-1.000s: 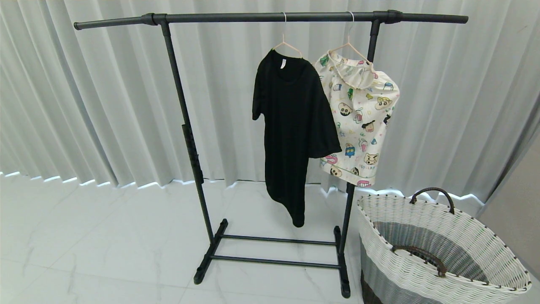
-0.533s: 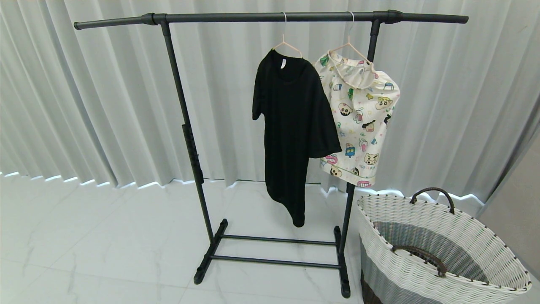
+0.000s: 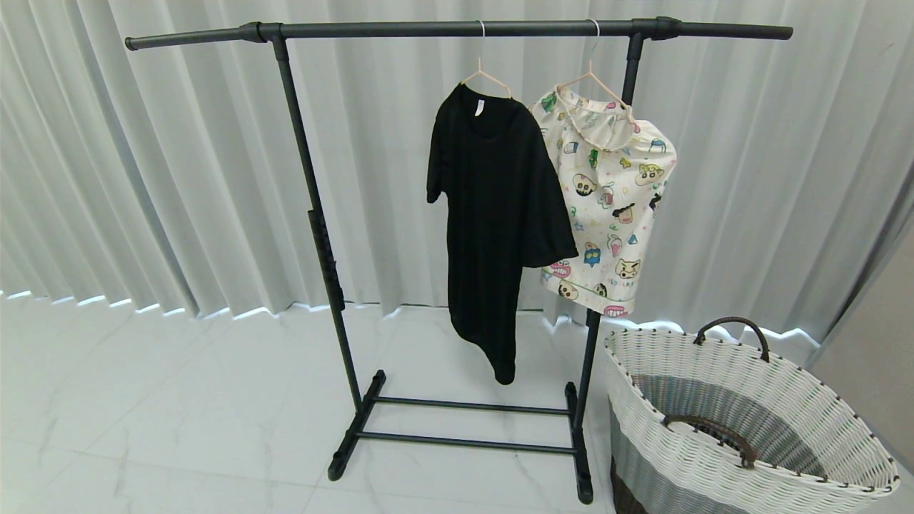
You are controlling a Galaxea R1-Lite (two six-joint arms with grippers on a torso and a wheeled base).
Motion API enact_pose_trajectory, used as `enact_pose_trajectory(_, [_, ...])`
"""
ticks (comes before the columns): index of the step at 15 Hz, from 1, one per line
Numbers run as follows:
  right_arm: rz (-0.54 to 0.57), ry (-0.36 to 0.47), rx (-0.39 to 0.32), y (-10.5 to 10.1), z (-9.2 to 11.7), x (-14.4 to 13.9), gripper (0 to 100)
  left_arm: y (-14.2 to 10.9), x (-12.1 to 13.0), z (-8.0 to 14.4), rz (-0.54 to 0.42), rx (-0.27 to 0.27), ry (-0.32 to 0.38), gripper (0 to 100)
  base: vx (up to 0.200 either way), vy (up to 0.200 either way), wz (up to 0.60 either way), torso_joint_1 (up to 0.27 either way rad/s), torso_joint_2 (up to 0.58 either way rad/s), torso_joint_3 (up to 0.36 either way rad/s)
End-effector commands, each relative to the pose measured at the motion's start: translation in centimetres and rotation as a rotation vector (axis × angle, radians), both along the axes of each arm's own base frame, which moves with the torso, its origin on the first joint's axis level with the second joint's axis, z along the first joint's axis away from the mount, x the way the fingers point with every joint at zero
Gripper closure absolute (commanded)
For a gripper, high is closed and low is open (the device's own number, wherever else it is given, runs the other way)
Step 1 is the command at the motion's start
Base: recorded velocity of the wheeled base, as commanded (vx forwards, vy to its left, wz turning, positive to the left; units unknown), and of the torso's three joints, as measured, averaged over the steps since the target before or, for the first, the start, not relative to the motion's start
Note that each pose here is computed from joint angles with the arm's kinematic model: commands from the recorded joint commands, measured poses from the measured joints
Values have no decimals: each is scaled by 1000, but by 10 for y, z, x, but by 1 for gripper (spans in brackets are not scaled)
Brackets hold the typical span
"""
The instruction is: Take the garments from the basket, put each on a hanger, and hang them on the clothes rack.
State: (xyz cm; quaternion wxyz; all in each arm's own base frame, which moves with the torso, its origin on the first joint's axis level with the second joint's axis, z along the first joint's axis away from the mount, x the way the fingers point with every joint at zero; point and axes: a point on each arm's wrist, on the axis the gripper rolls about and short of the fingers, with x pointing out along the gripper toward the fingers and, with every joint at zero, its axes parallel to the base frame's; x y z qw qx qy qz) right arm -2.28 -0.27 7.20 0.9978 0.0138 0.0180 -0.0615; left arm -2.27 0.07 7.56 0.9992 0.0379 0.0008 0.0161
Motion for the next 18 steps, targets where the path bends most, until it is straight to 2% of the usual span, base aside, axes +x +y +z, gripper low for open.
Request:
enact_pose_trajectory(1, [1,2,16,0,0,0,0,0,0,0,1,-1,-2,0,0,0,0,0,0,0])
enact_pose_trajectory(4, [0,-2,36,0,0,0,0,0,0,0,1,-1,-2,0,0,0,0,0,0,0])
enact_pose_trajectory(18, [0,-2,36,0,0,0,0,0,0,0,1,-1,-2,0,0,0,0,0,0,0])
